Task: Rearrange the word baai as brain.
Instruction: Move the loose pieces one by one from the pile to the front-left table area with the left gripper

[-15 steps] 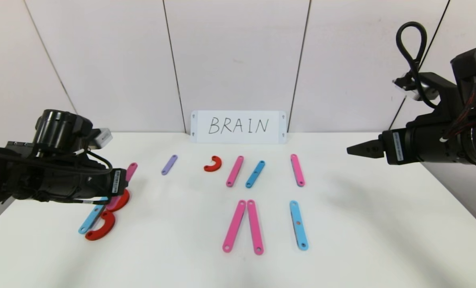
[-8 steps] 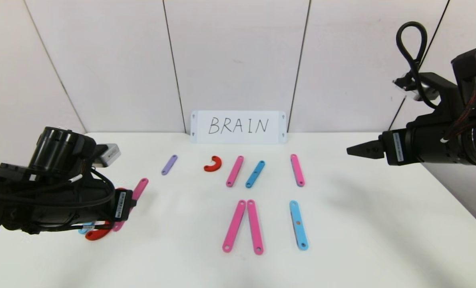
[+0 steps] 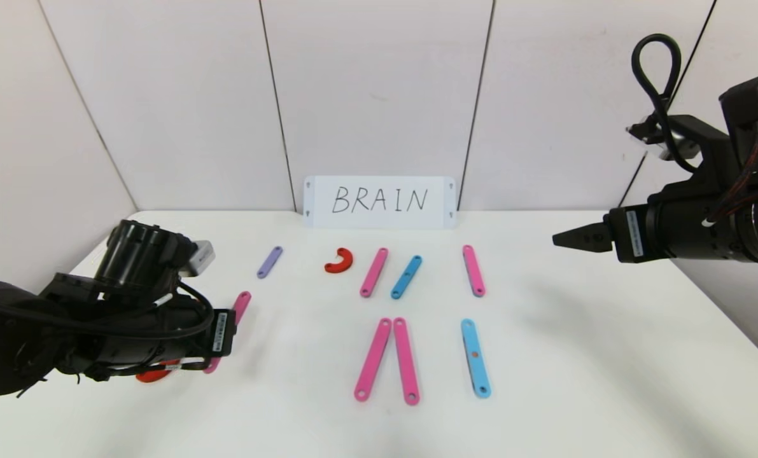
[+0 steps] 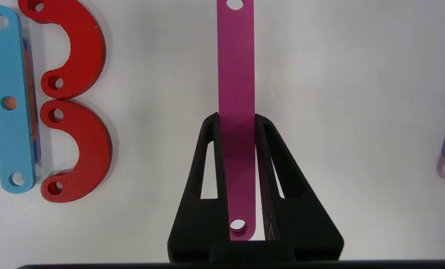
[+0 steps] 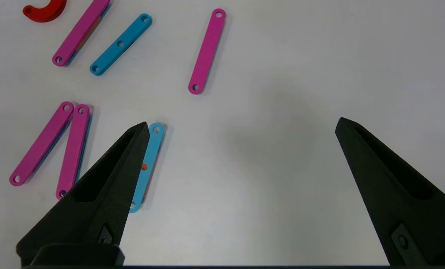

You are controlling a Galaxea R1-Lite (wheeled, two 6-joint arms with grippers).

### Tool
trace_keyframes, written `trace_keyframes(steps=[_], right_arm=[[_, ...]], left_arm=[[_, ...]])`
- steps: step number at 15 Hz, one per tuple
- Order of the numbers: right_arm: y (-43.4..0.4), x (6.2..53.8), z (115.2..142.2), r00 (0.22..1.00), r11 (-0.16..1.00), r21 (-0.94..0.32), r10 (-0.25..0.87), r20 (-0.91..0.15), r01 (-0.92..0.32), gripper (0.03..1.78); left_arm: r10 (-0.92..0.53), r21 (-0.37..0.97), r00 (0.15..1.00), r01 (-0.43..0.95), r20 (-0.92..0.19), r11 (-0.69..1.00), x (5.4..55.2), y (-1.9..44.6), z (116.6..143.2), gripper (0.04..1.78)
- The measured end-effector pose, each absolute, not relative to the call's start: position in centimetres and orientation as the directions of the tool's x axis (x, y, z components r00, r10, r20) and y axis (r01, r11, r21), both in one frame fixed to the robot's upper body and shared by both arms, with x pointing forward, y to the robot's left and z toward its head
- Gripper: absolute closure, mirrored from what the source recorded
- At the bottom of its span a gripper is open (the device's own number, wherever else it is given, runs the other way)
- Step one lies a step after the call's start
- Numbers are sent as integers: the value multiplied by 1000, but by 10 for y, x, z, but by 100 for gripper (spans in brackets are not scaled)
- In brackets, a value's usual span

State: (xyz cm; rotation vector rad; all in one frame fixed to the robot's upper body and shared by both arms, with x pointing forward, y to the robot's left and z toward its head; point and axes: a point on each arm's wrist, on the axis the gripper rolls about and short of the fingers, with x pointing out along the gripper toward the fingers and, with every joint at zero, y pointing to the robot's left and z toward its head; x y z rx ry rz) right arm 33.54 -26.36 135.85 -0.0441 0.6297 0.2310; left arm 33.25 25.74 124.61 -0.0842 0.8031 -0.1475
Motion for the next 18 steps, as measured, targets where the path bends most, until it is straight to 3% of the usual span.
trace_keyframes(steps=[7, 18], right_arm=[[-264, 335, 1359, 785, 973, 29, 200, -587, -227, 7], [-264, 335, 1359, 784, 973, 29, 200, -587, -227, 7]], left_arm=[[-141, -108, 661, 91, -737, 990, 334, 239, 1217, 154], [-129, -115, 640, 64, -758, 991, 337, 236, 1207, 152]])
